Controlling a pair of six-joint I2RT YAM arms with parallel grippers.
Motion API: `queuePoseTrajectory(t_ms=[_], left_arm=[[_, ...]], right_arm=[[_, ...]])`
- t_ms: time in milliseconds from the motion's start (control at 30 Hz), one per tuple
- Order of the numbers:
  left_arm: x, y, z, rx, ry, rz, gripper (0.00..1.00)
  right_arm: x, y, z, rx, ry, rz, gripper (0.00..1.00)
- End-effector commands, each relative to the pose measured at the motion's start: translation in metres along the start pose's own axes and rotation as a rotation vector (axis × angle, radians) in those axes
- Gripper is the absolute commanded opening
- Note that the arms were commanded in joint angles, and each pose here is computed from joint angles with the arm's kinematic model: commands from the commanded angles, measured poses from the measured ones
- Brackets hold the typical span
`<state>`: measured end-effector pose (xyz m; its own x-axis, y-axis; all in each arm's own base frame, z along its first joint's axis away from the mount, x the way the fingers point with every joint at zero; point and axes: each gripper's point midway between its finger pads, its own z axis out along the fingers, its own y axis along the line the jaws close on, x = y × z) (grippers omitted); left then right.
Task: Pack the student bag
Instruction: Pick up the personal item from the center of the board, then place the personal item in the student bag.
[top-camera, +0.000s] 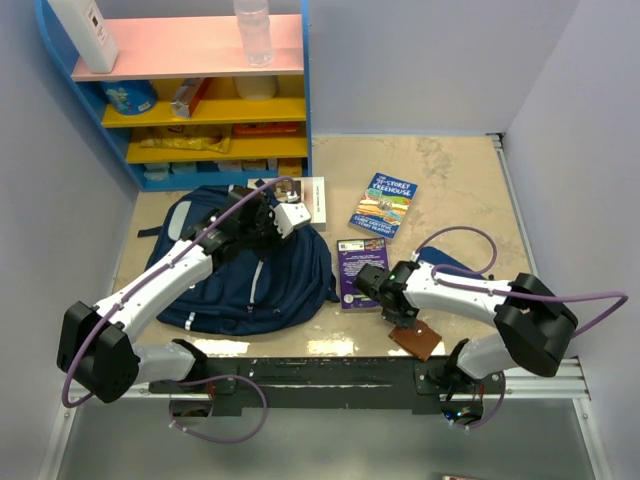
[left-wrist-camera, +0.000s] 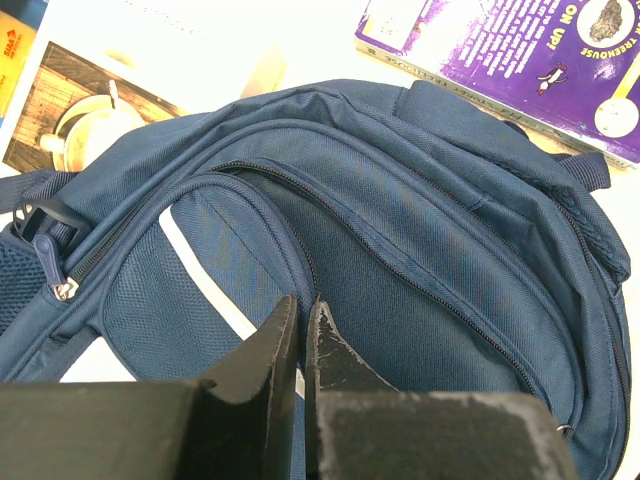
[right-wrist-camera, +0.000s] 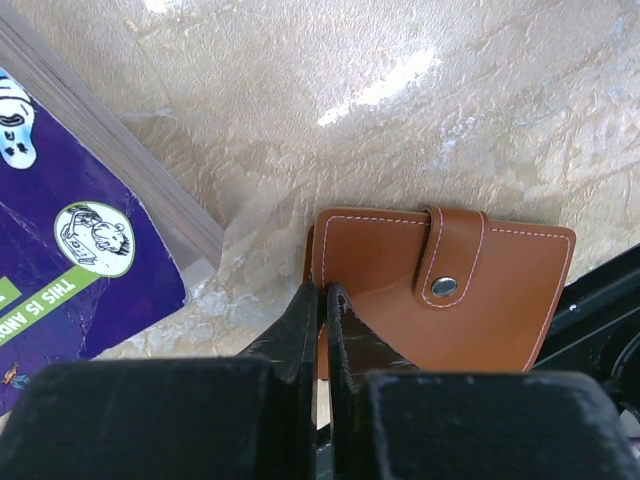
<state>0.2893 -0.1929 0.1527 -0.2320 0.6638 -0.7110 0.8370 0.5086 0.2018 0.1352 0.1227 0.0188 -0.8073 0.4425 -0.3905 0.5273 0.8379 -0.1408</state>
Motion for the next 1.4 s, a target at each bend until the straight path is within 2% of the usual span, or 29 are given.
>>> queuePoseTrajectory(t_ms=[0,133,533,967,1033,1167,1333,1367], left_arm=[[-0.015,0.010,0.000,-0.029,-0.051,0.046,0.00],[-0.014,0.012,0.001,-0.035,-0.046,0.052,0.00],[-0.022,0.013,-0.002,-0.031,-0.054,0.046,0.00],[-0.048,0.010,-0.028,0.024,-0.144,-0.010,0.00],[-0.049,0.012,-0.033,0.042,-0.164,-0.035,0.00],[-0.050,0.021,-0.046,0.062,-0.208,-0.079,0.00],[-0.047,0.027,-0.059,0.090,-0.237,-0.109,0.00],[-0.047,0.026,-0.061,0.098,-0.244,-0.108,0.00]], right_arm=[[0.018,-0.020,-0.006,0.083,0.073,-0.010,0.00],[0.011,-0.012,-0.029,0.027,0.028,0.008,0.00],[-0.030,0.042,-0.135,-0.197,-0.157,-0.006,0.00],[-0.091,0.175,-0.273,-0.740,-0.354,0.071,0.00],[-0.093,0.187,-0.283,-0.786,-0.368,0.065,0.00],[-0.099,0.218,-0.304,-0.986,-0.353,0.137,0.00],[-0.101,0.243,-0.306,-1.166,-0.291,0.178,0.00],[-0.095,0.248,-0.293,-1.160,-0.273,0.168,0.00]])
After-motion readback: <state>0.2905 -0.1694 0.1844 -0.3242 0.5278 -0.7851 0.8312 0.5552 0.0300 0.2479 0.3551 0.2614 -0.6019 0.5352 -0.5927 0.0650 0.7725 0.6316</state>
